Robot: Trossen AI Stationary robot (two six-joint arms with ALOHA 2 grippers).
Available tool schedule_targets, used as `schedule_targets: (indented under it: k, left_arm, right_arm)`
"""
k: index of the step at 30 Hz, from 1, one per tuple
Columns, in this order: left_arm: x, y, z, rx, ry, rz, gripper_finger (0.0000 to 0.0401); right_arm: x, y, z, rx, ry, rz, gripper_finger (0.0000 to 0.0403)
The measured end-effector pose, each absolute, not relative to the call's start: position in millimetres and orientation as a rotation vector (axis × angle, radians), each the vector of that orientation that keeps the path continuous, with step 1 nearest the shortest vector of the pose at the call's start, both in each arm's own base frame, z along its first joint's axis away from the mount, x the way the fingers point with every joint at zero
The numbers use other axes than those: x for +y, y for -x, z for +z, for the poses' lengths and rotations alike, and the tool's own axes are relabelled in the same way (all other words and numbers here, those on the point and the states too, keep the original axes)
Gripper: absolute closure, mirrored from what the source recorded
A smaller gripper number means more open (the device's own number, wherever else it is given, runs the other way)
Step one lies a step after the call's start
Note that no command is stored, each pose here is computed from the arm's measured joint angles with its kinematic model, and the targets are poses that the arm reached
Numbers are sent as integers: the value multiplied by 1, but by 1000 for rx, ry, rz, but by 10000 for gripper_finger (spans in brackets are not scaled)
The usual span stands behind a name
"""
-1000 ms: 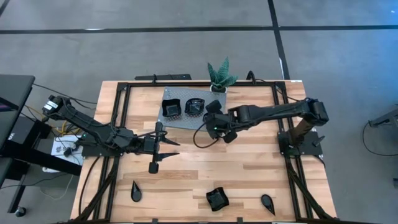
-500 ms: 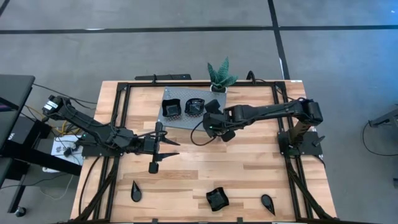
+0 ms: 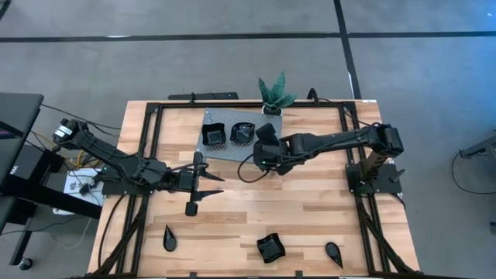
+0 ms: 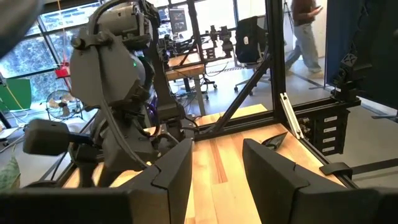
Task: Pick & Place Mini shaped plates
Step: Stack the black drop shaped plate on top of the black drop shaped plate on the shelf, then stack the black drop shaped plate on top of the black drop shaped plates on the shelf
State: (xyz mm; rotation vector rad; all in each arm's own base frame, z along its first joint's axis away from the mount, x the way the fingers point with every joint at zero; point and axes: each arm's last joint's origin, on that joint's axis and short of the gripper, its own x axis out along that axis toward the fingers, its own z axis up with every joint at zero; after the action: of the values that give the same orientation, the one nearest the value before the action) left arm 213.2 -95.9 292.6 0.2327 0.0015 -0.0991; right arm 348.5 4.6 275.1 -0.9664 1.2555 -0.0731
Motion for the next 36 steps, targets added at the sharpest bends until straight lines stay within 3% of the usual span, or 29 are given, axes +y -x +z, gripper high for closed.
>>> schedule_targets:
  k: [7,15,20,24,30,36]
  left_arm:
    - [-96,-213,293,2,-233,-99,257]
    - [-96,-213,293,2,-233,-99,257]
    - [-96,-213,293,2,-233,-99,257]
    - [-96,-213,293,3,-208,-100,257]
    - [-97,-213,292,5,-180,-104,257]
    - [-97,-213,292,7,-181,-104,257]
  right_arm:
    - [25,-351,293,1190,984,-67,321]
    - [71,-332,338,1142,848,-82,323]
    - [112,-310,348,1157,466,-25,323]
    - [147,-285,333,1289,245,47,324]
    - [197,-251,286,1436,-73,-62,324]
    - [232,-230,246,1593,-625,-207,324]
